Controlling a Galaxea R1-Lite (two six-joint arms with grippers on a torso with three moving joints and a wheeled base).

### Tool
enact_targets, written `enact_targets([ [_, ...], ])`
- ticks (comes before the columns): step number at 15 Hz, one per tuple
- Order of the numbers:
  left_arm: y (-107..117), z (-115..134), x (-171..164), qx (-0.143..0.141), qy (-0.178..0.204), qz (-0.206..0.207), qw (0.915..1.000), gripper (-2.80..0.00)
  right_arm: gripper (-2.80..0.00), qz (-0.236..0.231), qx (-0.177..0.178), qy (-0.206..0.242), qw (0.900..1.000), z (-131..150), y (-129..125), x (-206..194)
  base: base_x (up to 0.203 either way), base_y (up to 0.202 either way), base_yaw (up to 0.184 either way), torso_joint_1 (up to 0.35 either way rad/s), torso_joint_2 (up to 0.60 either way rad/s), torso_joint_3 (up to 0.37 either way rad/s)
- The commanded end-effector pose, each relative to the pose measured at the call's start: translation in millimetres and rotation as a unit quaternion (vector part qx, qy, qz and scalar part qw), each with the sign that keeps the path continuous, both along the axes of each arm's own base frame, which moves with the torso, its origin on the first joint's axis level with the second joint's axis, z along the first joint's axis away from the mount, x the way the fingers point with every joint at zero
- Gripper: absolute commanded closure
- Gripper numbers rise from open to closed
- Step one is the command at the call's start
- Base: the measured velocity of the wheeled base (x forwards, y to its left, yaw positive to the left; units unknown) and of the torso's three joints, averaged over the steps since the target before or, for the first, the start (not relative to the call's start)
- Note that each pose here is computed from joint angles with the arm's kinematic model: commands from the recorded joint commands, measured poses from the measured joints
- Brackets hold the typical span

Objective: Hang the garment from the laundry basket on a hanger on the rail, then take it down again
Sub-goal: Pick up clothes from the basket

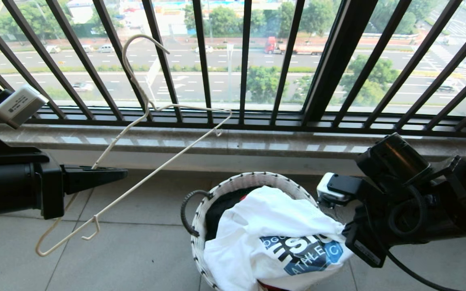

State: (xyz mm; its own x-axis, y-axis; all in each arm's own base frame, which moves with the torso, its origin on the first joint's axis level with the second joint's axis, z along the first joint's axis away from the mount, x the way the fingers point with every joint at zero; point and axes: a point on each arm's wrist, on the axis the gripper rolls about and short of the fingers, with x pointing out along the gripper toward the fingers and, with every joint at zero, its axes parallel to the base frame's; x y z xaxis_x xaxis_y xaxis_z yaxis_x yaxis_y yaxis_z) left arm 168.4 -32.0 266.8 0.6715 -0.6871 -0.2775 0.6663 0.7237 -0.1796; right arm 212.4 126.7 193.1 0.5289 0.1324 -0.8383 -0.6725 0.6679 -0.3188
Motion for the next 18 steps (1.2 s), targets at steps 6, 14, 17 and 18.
enact_targets([
  [6,0,1,-2,-0.001,-0.003,-0.002,1.0000,0.00,0.00,0.066,-0.057,0.079,0.993,-34,21,-9,0.000,0.000,0.000,0.000,0.00,0.000],
  [14,0,3,-2,-0.002,-0.005,-0.001,1.0000,0.00,-2.80,0.086,-0.028,0.072,0.993,-38,31,-6,0.000,0.000,0.000,0.000,0.00,0.000],
  [17,0,2,-1,-0.002,-0.003,-0.001,1.0000,0.00,-2.80,0.096,0.018,0.037,0.995,-18,28,-11,0.000,0.000,0.000,0.000,0.00,0.000],
  [18,0,2,-1,-0.002,-0.002,-0.001,1.0000,0.00,-2.80,0.102,0.052,0.020,0.993,-16,33,-5,0.000,0.000,0.000,0.000,0.00,0.000],
])
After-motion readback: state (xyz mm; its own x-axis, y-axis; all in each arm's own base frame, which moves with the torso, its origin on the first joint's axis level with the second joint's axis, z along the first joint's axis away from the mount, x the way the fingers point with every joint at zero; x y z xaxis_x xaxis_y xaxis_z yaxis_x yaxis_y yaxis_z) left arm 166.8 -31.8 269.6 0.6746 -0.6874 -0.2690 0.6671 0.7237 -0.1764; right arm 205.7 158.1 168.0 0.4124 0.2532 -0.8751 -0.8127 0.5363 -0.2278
